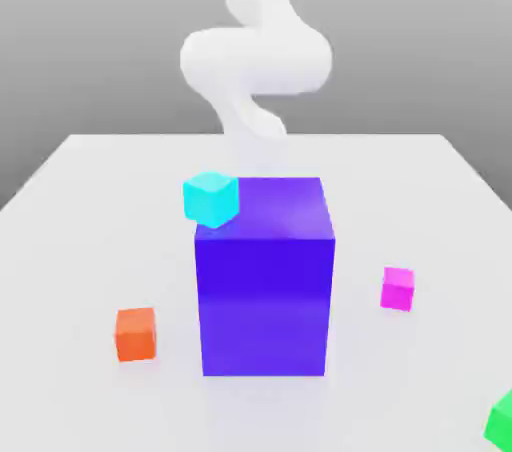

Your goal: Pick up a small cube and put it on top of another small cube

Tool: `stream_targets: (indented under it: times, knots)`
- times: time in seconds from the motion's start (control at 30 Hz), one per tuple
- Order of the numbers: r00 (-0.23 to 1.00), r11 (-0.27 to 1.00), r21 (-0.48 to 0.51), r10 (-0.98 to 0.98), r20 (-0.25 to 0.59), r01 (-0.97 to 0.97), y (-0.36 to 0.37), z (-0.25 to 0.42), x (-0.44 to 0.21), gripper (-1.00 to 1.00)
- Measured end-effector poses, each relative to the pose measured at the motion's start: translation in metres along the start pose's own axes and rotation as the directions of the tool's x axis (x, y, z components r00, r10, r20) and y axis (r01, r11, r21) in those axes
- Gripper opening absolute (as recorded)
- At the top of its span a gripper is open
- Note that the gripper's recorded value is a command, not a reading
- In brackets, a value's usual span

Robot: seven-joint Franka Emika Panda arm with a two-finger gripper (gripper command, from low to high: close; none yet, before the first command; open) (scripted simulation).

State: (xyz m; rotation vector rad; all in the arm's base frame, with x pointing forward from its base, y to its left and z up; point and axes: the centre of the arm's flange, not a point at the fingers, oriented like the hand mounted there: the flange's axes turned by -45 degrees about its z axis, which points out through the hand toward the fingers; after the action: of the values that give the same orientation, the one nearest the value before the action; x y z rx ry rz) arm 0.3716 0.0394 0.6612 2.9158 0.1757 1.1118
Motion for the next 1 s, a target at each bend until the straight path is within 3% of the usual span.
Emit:
stream_targets:
  times: [0.2, 0.4, 0.63, 1.0]
  knots:
    - [0.926, 0.939, 0.131, -0.337, 0.170, 0.318, -0.101, 0.131, -0.069, 0.00]
    - [0.723, 0.762, 0.331, -0.640, 0.259, 0.556, -0.180, 0.219, -0.191, 0.00]
    - [0.343, 0.396, 0.609, -0.916, 0.208, 0.687, -0.228, 0.254, -0.382, 0.00]
    - [0.326, 0.340, 0.674, -0.933, 0.155, 0.655, -0.242, 0.270, -0.423, 0.00]
